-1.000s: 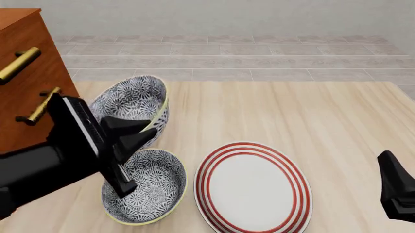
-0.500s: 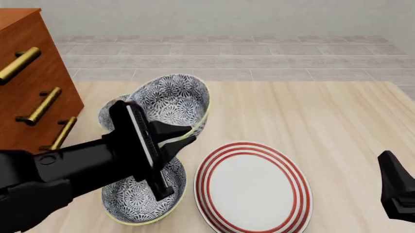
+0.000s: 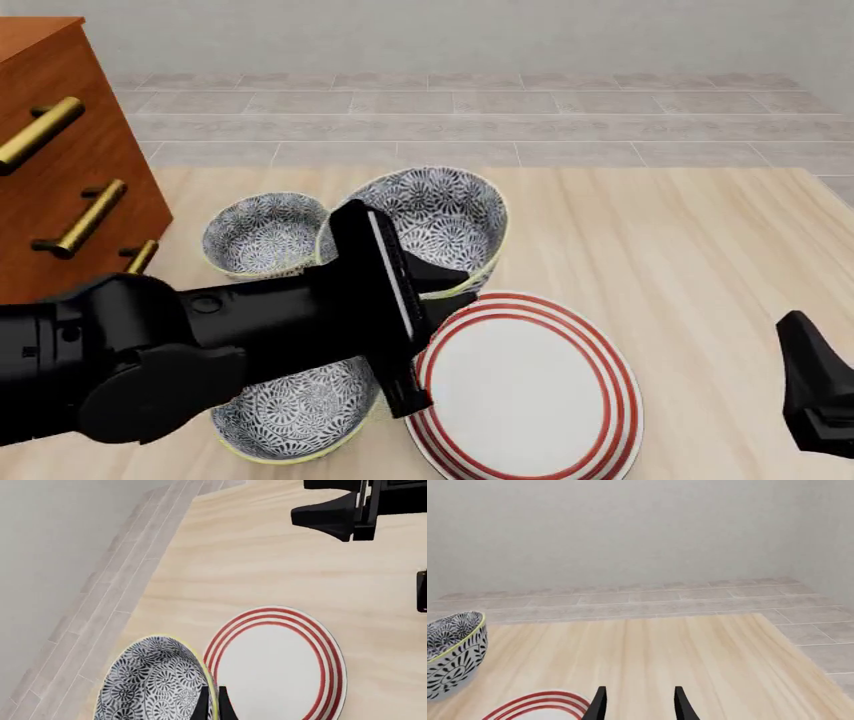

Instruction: Put the bowl at the front on the plate.

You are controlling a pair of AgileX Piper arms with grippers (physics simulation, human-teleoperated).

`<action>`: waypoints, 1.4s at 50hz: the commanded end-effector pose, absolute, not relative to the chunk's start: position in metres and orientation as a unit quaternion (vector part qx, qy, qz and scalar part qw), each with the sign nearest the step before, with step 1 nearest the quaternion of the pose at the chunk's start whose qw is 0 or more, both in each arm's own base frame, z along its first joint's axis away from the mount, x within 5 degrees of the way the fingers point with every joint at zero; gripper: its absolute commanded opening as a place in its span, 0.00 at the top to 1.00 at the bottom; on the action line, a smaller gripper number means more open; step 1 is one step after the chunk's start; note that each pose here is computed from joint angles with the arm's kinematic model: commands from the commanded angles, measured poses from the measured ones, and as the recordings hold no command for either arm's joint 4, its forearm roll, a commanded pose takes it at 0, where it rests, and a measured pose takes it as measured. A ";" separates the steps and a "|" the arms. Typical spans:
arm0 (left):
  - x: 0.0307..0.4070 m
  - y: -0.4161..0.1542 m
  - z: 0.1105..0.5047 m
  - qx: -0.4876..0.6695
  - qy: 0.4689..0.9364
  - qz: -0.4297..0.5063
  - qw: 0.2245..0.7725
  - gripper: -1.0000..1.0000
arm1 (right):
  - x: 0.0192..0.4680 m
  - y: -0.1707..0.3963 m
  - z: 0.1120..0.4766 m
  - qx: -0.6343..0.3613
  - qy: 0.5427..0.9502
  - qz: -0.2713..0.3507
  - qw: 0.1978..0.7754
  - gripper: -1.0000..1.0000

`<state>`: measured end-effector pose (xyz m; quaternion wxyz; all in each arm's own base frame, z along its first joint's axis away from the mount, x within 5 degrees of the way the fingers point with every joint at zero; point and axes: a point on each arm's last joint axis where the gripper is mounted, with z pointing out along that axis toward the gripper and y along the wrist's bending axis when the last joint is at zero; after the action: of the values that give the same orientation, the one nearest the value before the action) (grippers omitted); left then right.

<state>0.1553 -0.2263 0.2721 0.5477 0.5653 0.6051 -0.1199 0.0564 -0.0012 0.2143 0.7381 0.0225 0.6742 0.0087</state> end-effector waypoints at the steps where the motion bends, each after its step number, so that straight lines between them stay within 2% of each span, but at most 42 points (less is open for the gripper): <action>1: 0.153 -0.246 0.278 0.587 0.590 -0.127 0.539 1.00 | 0.057 -0.001 0.214 0.021 0.675 0.008 0.737 0.00; 28: 0.143 -0.281 0.250 0.624 0.567 -0.141 0.519 1.00 | 0.056 -0.001 0.214 0.017 0.675 0.006 0.738 0.00; 50: 0.152 -0.303 0.231 0.634 0.565 -0.138 0.510 1.00 | 0.056 -0.001 0.215 0.017 0.673 0.005 0.740 0.00; 70: 0.137 -0.317 0.215 0.655 0.566 -0.151 0.478 1.00 | 0.056 -0.001 0.215 0.019 0.672 0.004 0.740 0.00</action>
<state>0.1429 -0.3110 0.2184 0.4842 0.6366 0.5806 -0.1523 0.0561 -0.0011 0.2148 0.7400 0.0178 0.6724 0.0045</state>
